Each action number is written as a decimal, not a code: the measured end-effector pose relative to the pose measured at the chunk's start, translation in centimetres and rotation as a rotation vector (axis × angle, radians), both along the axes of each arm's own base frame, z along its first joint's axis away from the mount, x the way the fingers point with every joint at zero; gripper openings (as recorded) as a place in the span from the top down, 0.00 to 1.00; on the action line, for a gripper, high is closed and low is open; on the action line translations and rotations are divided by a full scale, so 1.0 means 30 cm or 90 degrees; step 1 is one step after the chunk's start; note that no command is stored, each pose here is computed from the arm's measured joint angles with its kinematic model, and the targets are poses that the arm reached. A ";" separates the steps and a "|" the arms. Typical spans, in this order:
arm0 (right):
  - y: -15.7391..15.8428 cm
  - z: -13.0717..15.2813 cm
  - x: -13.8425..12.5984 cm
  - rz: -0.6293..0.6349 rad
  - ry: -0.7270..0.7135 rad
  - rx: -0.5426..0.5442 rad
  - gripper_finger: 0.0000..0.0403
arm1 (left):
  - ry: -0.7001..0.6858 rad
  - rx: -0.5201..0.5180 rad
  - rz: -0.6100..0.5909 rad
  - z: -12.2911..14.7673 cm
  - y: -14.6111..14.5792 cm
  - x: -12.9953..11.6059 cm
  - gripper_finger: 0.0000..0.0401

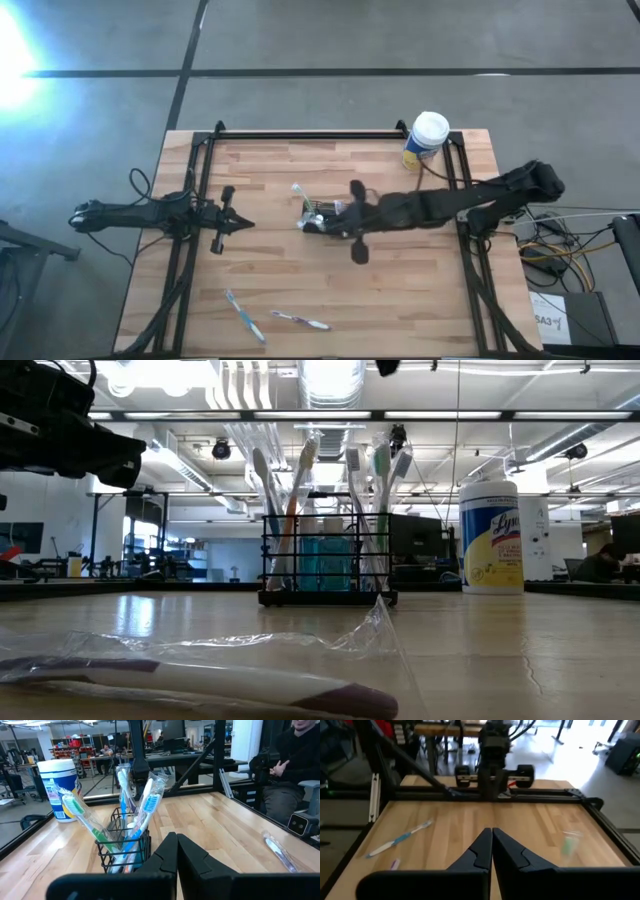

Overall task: Pick & Place toothbrushing station
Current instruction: Put the violet toothbrush into the black mesh organizer

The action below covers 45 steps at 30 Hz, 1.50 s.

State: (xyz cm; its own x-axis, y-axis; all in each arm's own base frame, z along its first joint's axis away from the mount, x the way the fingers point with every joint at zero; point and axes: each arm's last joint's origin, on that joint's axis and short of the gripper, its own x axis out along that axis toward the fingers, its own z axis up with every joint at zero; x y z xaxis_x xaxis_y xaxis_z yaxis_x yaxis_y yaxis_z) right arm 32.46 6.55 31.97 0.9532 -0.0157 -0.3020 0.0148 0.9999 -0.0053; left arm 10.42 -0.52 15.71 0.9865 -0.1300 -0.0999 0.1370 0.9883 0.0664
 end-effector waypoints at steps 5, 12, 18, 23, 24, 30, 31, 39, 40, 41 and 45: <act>0.076 0.010 0.103 0.027 0.051 -0.013 0.98 | 0.002 -0.011 0.001 0.000 0.000 0.000 0.98; 0.206 -0.009 0.207 0.062 0.092 0.000 0.98 | 0.006 -0.045 0.004 0.000 0.000 0.000 0.98; 0.327 -0.036 0.255 0.088 0.123 0.021 0.98 | 0.007 -0.053 0.005 0.000 0.000 0.000 0.97; 0.402 -0.076 0.305 0.043 0.141 0.032 0.98 | 0.008 -0.065 0.006 0.000 0.000 0.000 0.96; 0.412 -0.086 0.319 0.035 0.149 0.037 0.98 | 0.008 -0.065 0.007 0.000 0.000 0.000 0.96; 0.467 -0.140 0.394 -0.004 0.228 0.077 0.98 | 0.008 -0.065 0.007 0.000 0.000 0.000 0.97; 0.473 -0.150 0.410 -0.008 0.240 0.073 0.98 | 0.008 -0.065 0.007 0.000 0.000 0.000 0.96; 0.523 -0.197 0.511 -0.018 0.297 0.054 0.85 | 0.011 -0.061 0.012 -0.001 0.001 0.001 0.96; 0.524 -0.209 0.515 -0.018 0.300 0.053 0.82 | 0.011 -0.061 0.013 -0.001 0.001 0.001 0.96; 0.528 -0.217 0.518 -0.010 0.296 0.064 0.79 | 0.011 -0.061 0.015 -0.001 0.001 0.002 0.96; 0.525 -0.234 0.508 -0.019 0.331 0.100 0.66 | 0.011 -0.060 0.024 -0.001 0.003 0.003 0.96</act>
